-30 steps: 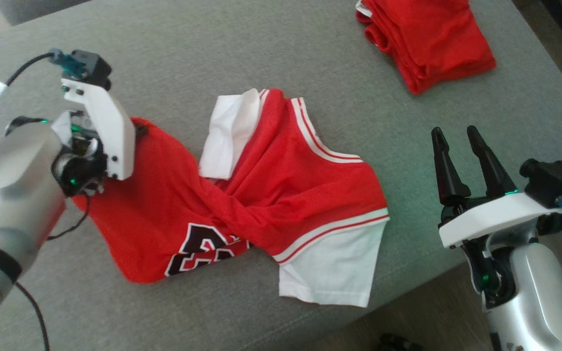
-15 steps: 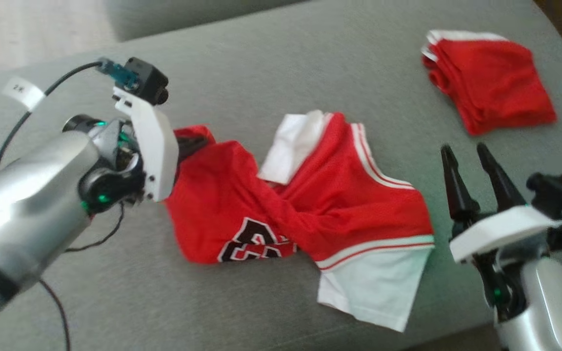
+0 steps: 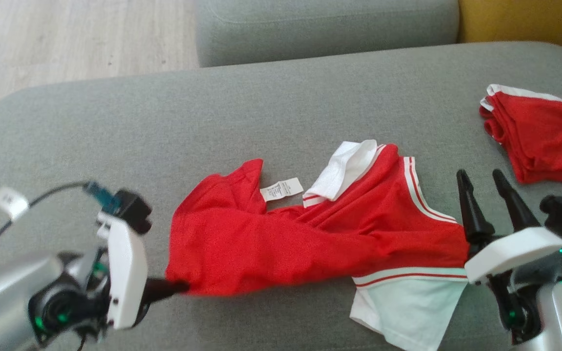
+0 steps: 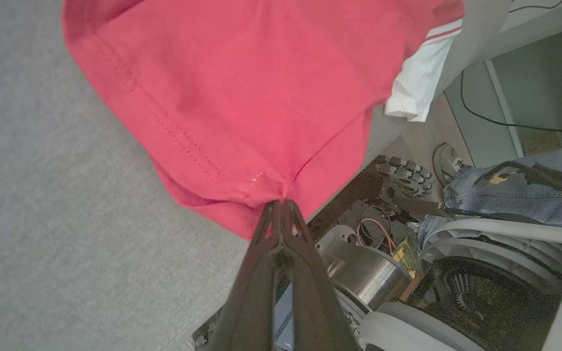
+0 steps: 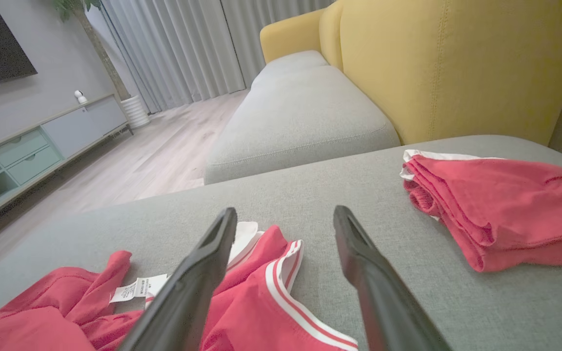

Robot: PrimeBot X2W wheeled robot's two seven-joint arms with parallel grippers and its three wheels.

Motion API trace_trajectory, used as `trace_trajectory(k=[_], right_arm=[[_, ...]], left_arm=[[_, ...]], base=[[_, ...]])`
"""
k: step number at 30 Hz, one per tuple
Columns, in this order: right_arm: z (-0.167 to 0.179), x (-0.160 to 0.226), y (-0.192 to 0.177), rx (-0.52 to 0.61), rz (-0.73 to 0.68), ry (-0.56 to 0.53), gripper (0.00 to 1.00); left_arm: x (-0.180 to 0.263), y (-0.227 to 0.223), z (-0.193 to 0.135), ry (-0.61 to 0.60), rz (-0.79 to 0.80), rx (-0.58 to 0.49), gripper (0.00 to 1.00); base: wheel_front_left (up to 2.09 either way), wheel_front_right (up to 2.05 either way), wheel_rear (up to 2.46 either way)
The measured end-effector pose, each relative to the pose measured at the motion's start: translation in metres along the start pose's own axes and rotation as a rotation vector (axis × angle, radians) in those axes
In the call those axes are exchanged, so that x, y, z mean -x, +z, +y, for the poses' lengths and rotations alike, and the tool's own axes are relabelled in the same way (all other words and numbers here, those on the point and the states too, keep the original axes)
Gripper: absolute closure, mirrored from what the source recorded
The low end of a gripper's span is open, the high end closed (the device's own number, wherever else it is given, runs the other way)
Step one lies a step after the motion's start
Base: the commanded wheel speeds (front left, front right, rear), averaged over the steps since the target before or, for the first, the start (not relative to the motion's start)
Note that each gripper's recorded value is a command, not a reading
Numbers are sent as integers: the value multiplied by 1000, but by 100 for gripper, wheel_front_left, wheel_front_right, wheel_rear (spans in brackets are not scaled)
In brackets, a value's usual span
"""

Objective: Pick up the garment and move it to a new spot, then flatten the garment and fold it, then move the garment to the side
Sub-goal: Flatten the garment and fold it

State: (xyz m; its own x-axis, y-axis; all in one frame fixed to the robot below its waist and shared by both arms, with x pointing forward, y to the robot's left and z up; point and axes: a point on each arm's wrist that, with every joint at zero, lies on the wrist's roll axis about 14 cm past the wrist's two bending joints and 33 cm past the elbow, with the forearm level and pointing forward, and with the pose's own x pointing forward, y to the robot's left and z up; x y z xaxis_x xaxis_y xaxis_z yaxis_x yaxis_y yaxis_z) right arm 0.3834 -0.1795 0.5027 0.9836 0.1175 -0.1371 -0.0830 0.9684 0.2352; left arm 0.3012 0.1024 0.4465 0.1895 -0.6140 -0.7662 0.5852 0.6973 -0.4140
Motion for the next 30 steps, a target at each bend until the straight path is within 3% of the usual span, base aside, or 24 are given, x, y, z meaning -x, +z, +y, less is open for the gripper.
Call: trace_trajectory(k=[7,8,9,14,21,24,30], right_arm=[[0,8,-8,6,34,-5,0],[-1,9,-7,6,33,-8,0],[-2,10,-7,6,35,-9,0],[-5,14,-5,5,30,-21,0],[-9,18,-8,3,35,-33,0],[-14,17,-14,-1,51,-48,0],[-29,12,-9,-6,36,-90,0]], left_arm=[[-12,-56,12,40,135,141,100],[-15,-62,14,46,148,155,75],[-18,-67,17,53,159,167,0],[-18,-45,24,68,107,123,0],[-2,87,36,182,-251,-109,0],[-22,110,39,198,-315,-145,0],[-72,124,51,185,-295,-162,0]], base=[[0,0,0],[0,0,0],[0,0,0],[0,0,0],[0,0,0],[0,0,0],[0,0,0]])
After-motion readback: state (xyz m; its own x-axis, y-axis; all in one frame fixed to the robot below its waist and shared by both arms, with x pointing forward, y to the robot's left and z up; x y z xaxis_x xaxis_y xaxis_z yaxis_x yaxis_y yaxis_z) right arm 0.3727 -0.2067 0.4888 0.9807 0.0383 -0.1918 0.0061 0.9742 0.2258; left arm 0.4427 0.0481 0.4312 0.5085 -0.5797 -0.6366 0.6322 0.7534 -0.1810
